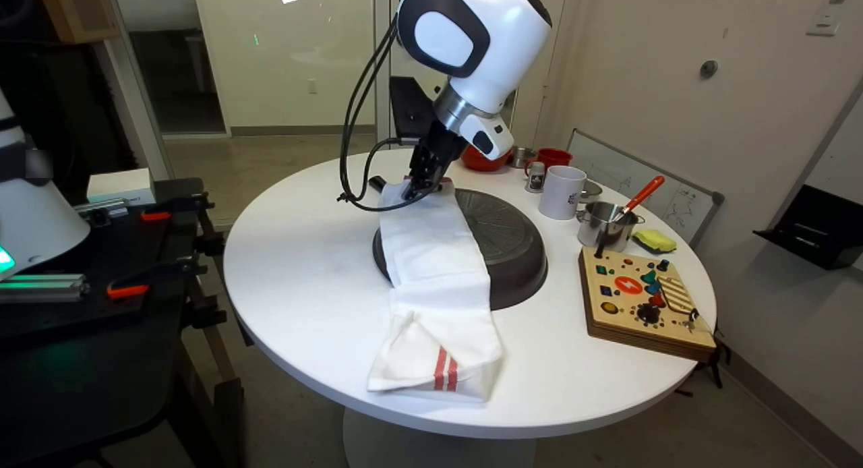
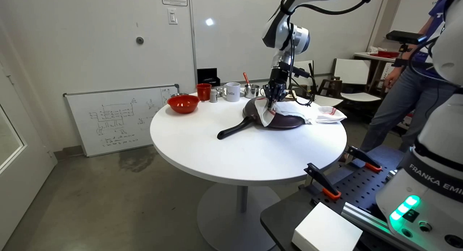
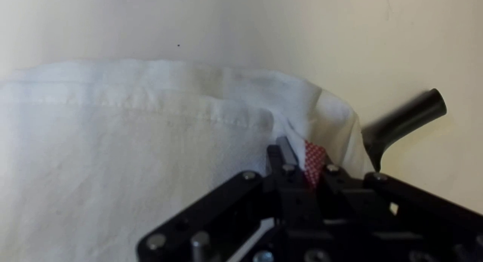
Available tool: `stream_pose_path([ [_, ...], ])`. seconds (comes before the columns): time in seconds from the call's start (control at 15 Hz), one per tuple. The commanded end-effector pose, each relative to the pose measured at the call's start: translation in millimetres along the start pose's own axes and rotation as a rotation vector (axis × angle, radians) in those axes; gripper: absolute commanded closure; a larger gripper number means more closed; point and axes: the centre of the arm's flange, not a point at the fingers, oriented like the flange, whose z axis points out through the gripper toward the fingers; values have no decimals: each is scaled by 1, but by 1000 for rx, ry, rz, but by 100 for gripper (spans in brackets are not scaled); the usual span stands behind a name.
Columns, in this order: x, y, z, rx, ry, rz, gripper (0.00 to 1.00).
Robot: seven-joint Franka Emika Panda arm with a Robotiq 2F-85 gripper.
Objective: Use the towel to wipe the pan
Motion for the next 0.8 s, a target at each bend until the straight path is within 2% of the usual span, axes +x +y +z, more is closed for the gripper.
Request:
stream_pose_path([
  [0.0, 11, 28, -3, 150, -37, 28, 95],
  [0.2, 12, 42, -3, 296, -78, 34, 95],
  [0.4, 13, 51, 1, 332, -101, 49, 95],
  [0.53, 15, 50, 1, 293, -98, 45, 95],
  [0.73, 18, 32, -15, 159, -37, -5, 95],
])
